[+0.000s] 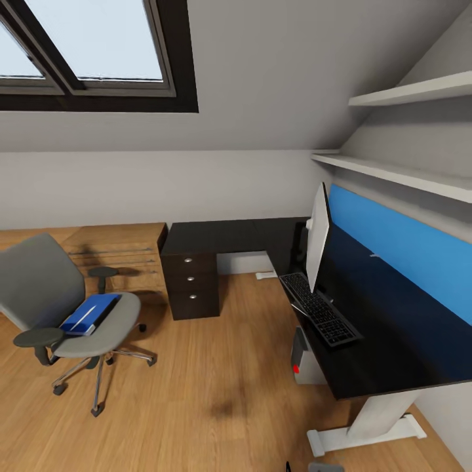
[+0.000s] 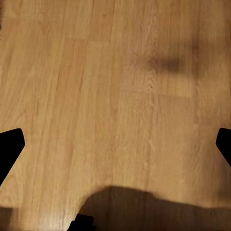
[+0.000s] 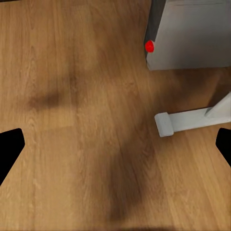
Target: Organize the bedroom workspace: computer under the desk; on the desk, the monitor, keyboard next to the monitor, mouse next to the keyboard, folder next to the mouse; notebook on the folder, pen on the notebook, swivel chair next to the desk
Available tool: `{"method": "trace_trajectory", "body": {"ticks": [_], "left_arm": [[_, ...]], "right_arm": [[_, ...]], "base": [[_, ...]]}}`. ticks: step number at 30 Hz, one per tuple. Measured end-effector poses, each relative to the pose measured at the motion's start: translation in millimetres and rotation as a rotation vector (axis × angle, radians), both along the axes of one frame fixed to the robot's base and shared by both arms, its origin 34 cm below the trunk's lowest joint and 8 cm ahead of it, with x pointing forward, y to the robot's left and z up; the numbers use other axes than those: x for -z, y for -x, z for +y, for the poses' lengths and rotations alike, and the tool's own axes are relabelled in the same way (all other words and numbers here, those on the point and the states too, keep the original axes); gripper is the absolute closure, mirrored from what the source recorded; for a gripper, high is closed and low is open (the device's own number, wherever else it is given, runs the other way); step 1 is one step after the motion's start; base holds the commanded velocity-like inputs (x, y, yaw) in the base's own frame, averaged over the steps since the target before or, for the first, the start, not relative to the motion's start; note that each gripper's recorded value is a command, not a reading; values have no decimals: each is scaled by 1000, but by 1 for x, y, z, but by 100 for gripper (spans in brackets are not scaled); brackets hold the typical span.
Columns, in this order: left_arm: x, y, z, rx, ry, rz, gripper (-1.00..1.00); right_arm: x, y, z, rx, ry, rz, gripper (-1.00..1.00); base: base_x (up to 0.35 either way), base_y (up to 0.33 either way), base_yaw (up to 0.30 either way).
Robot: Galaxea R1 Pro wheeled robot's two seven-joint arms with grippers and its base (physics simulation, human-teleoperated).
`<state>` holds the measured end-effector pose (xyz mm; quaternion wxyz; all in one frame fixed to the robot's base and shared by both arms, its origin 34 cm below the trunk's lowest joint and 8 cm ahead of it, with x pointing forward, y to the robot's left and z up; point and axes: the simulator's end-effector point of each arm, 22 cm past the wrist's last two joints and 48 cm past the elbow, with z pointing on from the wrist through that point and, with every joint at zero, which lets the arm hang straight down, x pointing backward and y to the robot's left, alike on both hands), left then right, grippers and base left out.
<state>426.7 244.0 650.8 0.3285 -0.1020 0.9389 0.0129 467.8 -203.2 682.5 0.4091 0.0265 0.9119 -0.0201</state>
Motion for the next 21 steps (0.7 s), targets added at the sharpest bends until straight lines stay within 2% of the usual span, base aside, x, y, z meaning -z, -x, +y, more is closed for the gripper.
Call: {"method": "trace_trajectory", "body": {"ticks": [5,21], "left_arm": [[-2,7,-22,6,31,7,-100],[-14,13,-27,6,37,8,-100]], "right_arm": [[0,18,21,-28,-16,10,-100],[-11,28,22,-21,-19,17,-100]], "base": [[0,0,0],[0,0,0]]}}
